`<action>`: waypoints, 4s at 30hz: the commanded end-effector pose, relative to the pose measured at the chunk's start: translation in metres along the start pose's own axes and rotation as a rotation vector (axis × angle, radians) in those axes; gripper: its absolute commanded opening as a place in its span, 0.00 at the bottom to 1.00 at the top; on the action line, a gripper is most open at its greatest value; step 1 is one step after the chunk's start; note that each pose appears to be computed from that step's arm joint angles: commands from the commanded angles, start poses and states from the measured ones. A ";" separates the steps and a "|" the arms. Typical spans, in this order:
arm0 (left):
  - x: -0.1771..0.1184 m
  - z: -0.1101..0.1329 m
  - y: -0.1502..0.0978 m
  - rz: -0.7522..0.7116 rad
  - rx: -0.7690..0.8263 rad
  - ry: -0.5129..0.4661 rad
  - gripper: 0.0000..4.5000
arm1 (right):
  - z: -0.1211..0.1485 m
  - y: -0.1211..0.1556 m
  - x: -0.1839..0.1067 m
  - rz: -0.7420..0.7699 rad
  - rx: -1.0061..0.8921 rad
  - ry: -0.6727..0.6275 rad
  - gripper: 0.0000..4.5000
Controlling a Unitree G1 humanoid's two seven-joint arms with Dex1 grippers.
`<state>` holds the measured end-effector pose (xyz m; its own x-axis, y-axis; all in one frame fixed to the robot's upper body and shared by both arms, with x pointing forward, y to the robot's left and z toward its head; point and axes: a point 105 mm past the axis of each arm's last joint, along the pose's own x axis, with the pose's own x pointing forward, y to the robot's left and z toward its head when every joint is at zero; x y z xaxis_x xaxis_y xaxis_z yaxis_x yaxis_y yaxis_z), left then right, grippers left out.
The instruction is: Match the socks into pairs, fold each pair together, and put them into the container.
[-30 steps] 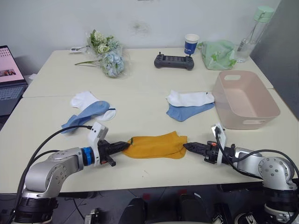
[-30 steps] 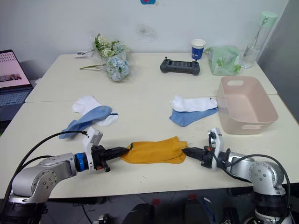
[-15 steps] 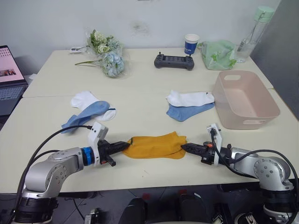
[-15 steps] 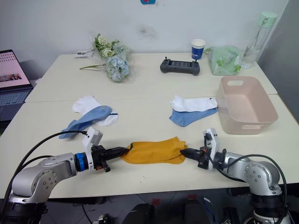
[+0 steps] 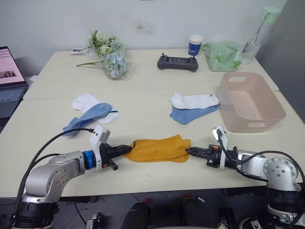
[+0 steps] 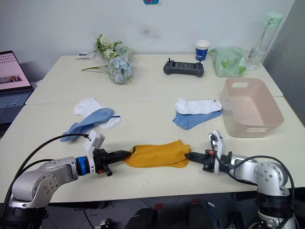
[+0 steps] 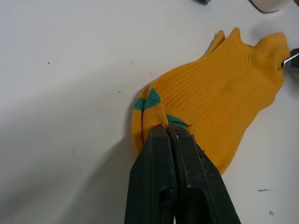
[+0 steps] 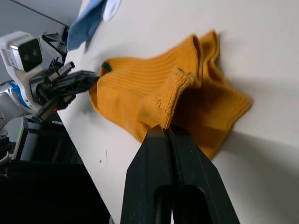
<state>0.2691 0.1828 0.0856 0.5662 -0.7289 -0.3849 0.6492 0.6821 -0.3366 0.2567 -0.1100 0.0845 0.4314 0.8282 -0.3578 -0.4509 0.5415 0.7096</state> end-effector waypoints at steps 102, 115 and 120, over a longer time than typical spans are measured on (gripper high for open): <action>-0.015 0.031 -0.018 -0.019 0.164 -0.096 0.00 | 0.040 0.025 -0.017 0.101 -0.575 -0.038 0.00; -0.022 0.030 -0.019 -0.027 0.157 -0.066 0.00 | 0.032 0.022 -0.022 0.107 -0.494 -0.051 0.00; -0.017 0.024 -0.016 -0.021 0.159 -0.053 0.00 | 0.029 0.023 -0.015 0.107 -0.491 -0.049 0.00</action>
<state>0.2615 0.1851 0.1135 0.5742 -0.7408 -0.3485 0.7151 0.6611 -0.2272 0.2632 -0.1188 0.1126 0.3929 0.8728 -0.2897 -0.7749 0.4839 0.4067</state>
